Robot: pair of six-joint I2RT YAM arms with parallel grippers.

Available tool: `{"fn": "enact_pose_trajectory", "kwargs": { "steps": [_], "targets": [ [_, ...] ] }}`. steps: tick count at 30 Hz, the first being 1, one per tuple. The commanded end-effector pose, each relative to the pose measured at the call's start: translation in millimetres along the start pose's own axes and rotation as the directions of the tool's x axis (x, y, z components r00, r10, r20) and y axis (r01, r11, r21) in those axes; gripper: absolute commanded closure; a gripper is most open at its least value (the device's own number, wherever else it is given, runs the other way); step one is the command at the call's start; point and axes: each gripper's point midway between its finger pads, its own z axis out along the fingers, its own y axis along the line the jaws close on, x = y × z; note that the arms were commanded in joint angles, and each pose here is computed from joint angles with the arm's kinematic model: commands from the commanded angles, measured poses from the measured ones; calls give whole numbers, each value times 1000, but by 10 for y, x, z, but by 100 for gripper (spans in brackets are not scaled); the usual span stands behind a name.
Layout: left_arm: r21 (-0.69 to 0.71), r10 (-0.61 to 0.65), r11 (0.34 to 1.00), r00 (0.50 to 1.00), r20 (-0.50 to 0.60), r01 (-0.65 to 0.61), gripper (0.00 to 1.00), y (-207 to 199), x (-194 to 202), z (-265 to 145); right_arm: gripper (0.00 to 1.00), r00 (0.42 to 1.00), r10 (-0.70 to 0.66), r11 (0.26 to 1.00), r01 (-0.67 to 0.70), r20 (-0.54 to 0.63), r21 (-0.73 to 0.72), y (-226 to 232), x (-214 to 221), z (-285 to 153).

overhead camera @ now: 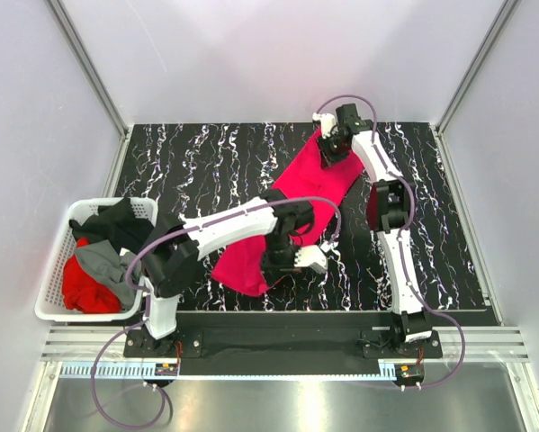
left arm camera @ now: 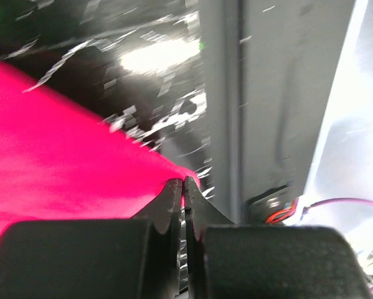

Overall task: Fold and stack the t-shirts
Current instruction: Fold the tshirt

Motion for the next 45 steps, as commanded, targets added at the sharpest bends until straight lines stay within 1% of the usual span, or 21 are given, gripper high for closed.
{"fn": "enact_pose_trajectory", "kwargs": {
  "steps": [1,4,5,8,9,11,12,14,15,16,17,18,19,21,22,24,25,29,41,44,45],
  "targets": [
    [97,-72,993,997,22,69,97,-501,-128,-8,64,999,-39,999,39,-1,-13,169,-118,146],
    [60,-1,998,999,-45,4,94,-520,-201,134,62,989,-100,995,102,112,-10,281,-486,108],
    [61,3,998,998,-67,1,94,-489,-210,196,59,986,-100,995,101,134,-4,290,-553,105],
    [70,25,997,998,-50,-22,94,-481,-406,220,55,981,-95,995,90,169,38,330,-743,-86],
    [58,47,997,998,-29,-45,93,-474,-521,186,54,972,-114,993,103,205,64,355,-910,-367],
    [63,51,997,998,-36,-48,93,-434,-605,240,53,974,-112,992,97,198,86,332,-912,-564],
    [53,69,996,998,-13,-68,93,-417,-717,208,52,964,-123,989,100,236,107,336,-1044,-859],
    [63,64,996,998,-22,-63,93,-335,-794,293,52,965,-113,990,88,237,113,305,-1025,-1033],
    [48,83,995,997,3,-84,93,-302,-912,251,52,958,-108,989,75,265,130,256,-1083,-1275],
    [57,89,994,996,-10,-88,92,-255,-932,314,52,967,-90,990,61,240,125,220,-973,-1271],
    [41,110,993,994,10,-110,92,-223,-1024,269,52,969,-79,992,54,234,111,216,-922,-1307],
    [41,124,991,992,8,-124,92,-204,-1046,280,52,970,-60,993,33,236,116,147,-874,-1452],
    [46,125,991,992,-4,-125,92,-182,-1045,315,52,983,-28,996,11,182,90,143,-651,-1343],
    [42,146,988,989,-2,-145,92,-157,-1079,316,53,988,7,997,-18,152,69,82,-450,-1379],
    [51,150,987,989,-3,-149,93,-160,-1077,330,53,995,40,998,-45,93,47,83,-206,-1257],
    [66,160,985,987,-5,-159,93,-184,-1065,343,54,996,69,997,-71,59,18,110,-35,-1211],
    [78,162,984,987,-6,-161,93,-208,-1055,351,54,995,94,996,-94,18,-1,126,139,-1119],
    [102,153,983,988,-2,-152,92,-262,-1029,362,55,989,140,988,-143,-54,-61,212,411,-848],
    [116,143,982,989,40,-147,91,-288,-1091,336,55,967,227,967,-238,-118,-94,145,573,-280],
    [110,153,981,987,51,-157,91,-258,-1136,347,58,969,222,971,-230,-105,-68,51,513,-119],
    [104,157,981,986,58,-162,91,-236,-1158,348,59,975,208,976,-213,-77,-56,7,396,-122]
  ]
}}
